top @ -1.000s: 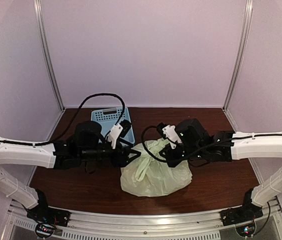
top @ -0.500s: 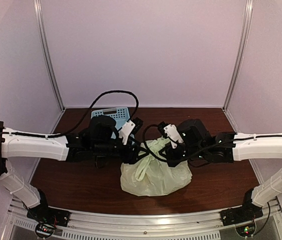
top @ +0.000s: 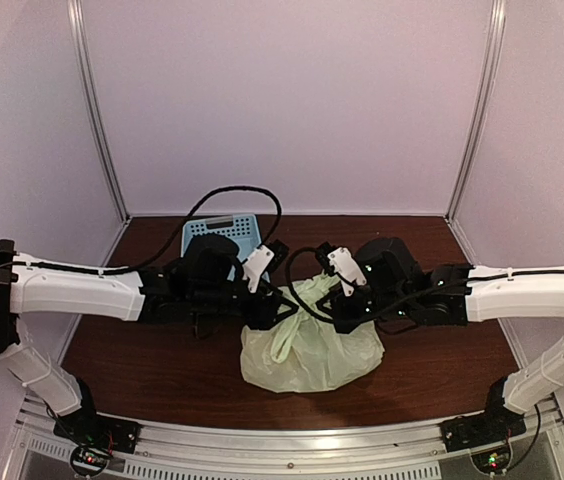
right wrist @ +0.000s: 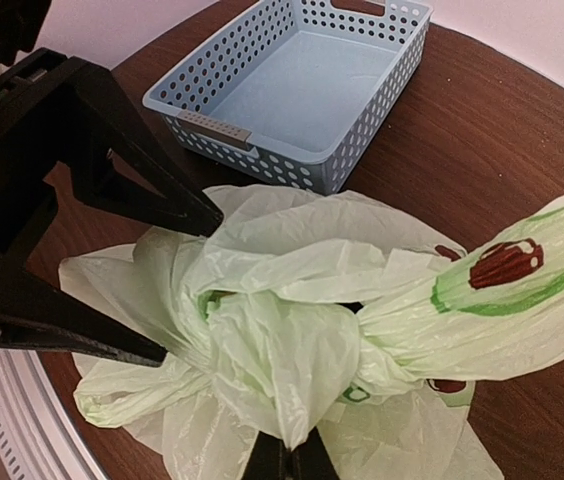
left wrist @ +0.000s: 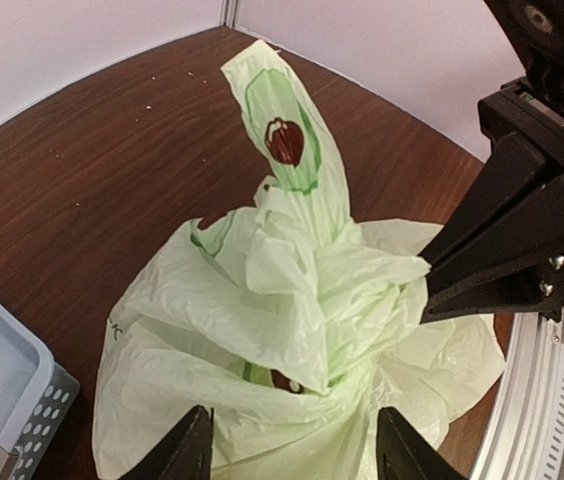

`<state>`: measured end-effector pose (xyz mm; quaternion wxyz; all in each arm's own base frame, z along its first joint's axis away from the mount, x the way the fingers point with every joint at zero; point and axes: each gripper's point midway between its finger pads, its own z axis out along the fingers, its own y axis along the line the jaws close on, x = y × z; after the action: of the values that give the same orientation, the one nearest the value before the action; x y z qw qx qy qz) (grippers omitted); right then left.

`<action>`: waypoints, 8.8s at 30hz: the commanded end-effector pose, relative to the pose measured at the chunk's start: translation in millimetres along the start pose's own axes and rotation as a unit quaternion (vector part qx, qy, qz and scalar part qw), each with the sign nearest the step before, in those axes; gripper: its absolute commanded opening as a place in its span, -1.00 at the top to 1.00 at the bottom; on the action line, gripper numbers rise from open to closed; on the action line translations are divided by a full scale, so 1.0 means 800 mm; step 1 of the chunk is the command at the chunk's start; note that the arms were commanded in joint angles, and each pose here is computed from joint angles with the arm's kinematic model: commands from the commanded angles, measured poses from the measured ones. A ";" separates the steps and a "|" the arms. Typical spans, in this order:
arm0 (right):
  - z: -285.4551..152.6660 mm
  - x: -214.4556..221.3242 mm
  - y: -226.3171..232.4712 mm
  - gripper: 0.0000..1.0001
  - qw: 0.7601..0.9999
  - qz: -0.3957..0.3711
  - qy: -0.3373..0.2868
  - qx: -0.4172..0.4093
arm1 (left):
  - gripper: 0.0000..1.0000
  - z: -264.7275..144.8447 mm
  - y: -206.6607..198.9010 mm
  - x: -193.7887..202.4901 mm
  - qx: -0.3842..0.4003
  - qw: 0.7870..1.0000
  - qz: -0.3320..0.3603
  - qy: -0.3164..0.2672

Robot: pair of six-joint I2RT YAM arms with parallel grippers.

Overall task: Untie the knot of the plastic bag and take out the fruit
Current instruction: Untie the bag handles from the takeout bag.

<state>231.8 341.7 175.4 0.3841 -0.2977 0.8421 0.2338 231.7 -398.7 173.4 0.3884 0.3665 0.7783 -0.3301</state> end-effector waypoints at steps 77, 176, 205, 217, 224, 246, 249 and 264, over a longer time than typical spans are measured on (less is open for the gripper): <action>-0.038 -0.057 -0.003 0.09 0.999 -0.007 -0.014 -0.042 | 1.00 -0.021 0.023 -0.007 -0.014 0.999 -0.017 -0.033; -0.004 -0.026 -0.040 1.00 1.000 0.013 0.010 0.018 | 1.00 -0.042 0.078 0.013 -0.118 0.991 -0.055 -0.016; -0.002 -0.047 -0.023 1.00 0.997 0.061 -0.035 -0.027 | 0.14 -0.047 -0.041 -0.081 0.126 0.986 0.092 -0.064; 0.004 -0.044 -0.017 1.00 0.997 0.064 -0.031 -0.040 | 0.15 -0.006 0.017 -0.045 0.017 0.993 0.117 0.011; 0.007 -0.045 -0.016 1.00 0.996 0.068 -0.031 -0.044 | 0.15 0.002 0.018 -0.033 0.021 0.991 0.131 0.032; 0.010 -0.042 -0.017 1.00 0.996 0.071 -0.025 -0.042 | 0.07 0.009 0.030 -0.020 0.000 0.986 0.158 0.051; 0.009 -0.043 -0.017 1.00 0.996 0.072 -0.027 -0.041 | 0.03 0.010 0.026 -0.018 0.006 0.986 0.158 0.052; 0.007 -0.047 -0.016 1.00 0.996 0.072 -0.033 -0.044 | 0.36 0.017 0.018 -0.018 0.005 0.986 0.157 0.050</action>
<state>261.5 347.1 197.7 0.3786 -0.2520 0.8389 0.2992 251.0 -399.1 166.7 0.3808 0.5046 0.7337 -0.2491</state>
